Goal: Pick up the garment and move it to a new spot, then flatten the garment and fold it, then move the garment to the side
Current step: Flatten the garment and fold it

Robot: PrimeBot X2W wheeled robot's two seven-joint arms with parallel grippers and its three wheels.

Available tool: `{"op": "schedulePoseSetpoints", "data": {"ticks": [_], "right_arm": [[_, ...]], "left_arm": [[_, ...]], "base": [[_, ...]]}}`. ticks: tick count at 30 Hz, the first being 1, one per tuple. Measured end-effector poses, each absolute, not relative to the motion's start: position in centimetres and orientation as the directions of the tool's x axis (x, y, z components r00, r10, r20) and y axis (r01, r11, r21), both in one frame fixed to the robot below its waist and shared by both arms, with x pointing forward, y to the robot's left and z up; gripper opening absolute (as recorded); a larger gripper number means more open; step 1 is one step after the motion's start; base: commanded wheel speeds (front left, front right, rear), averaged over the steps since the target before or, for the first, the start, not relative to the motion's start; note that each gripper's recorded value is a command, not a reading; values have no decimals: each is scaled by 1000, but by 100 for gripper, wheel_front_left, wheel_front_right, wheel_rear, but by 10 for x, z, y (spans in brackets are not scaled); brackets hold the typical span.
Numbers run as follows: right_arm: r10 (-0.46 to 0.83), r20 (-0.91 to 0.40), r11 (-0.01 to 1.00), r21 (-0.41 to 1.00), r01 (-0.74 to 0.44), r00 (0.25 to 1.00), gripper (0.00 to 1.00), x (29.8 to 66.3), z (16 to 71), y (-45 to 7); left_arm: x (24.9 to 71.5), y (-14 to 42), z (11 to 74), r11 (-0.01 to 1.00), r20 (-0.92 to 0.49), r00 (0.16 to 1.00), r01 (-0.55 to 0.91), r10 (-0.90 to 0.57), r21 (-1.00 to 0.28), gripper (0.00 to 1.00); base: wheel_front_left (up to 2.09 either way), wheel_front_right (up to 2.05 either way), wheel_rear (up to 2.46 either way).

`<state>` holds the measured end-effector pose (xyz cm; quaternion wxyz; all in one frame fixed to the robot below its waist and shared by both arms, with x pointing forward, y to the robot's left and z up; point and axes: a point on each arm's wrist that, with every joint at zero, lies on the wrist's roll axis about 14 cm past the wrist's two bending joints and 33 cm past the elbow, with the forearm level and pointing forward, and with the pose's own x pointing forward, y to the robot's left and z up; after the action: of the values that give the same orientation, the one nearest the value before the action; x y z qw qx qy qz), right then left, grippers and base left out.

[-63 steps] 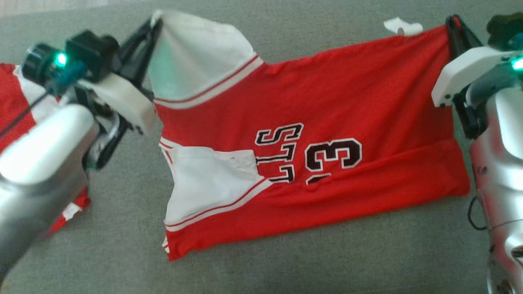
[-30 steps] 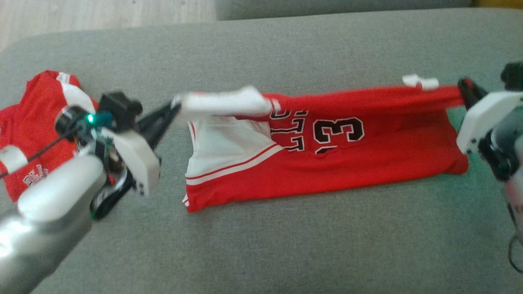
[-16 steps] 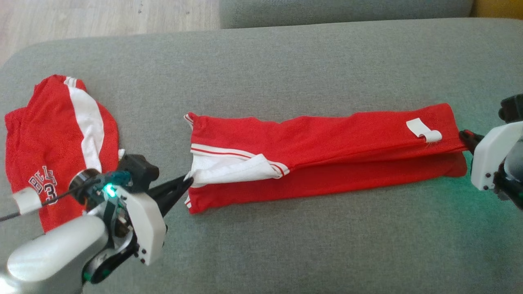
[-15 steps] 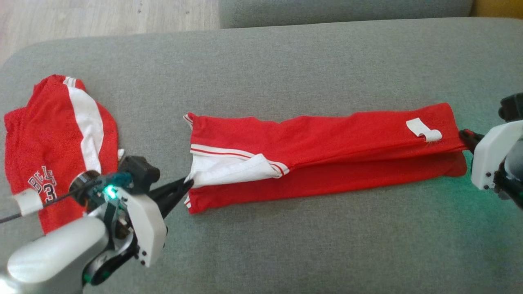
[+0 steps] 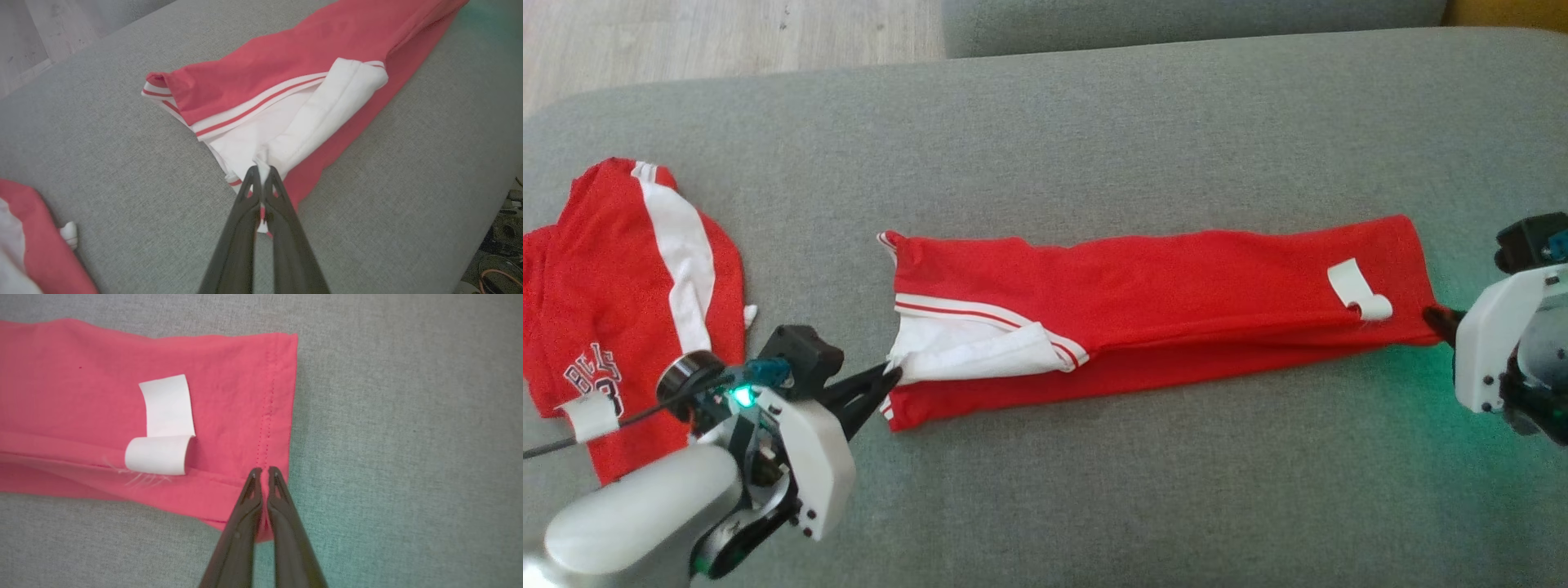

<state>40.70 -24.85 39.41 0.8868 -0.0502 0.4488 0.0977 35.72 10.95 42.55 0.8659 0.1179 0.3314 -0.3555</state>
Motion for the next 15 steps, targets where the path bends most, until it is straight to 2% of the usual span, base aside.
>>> {"op": "schedulePoseSetpoints", "data": {"ticks": [1, 2, 4, 7, 9, 12, 15], "right_arm": [[127, -814, 976, 3, -216, 566, 10, 404, 392, -249], [124, -819, 977, 2, -214, 560, 96, 402, 391, -250], [121, -825, 978, 5, -207, 551, 100, 398, 389, -251], [124, -789, 985, 23, -172, 602, 100, 404, 396, -253], [130, -733, 988, 36, -153, 667, 100, 415, 409, -252], [155, -593, 988, 98, -120, 790, 100, 435, 440, -244], [176, -419, 983, 123, -136, 891, 100, 452, 476, -230]], "left_arm": [[359, 110, 424, 726, -655, 536, 687, -532, -28, 0], [361, 111, 423, 733, -651, 547, 680, -525, -20, 11], [365, 110, 422, 745, -636, 574, 667, -515, -1, 100], [367, 103, 420, 772, -597, 616, 636, -514, -9, 100], [377, 102, 430, 799, -534, 677, 601, -507, 4, 100], [403, 104, 459, 858, -390, 790, 514, -474, -1, 100], [425, 108, 491, 903, -227, 878, 428, -422, -24, 100]], "base": [[0, 0, 0], [0, 0, 0], [0, 0, 0], [0, 0, 0], [0, 0, 0], [0, 0, 0], [0, 0, 0]]}}
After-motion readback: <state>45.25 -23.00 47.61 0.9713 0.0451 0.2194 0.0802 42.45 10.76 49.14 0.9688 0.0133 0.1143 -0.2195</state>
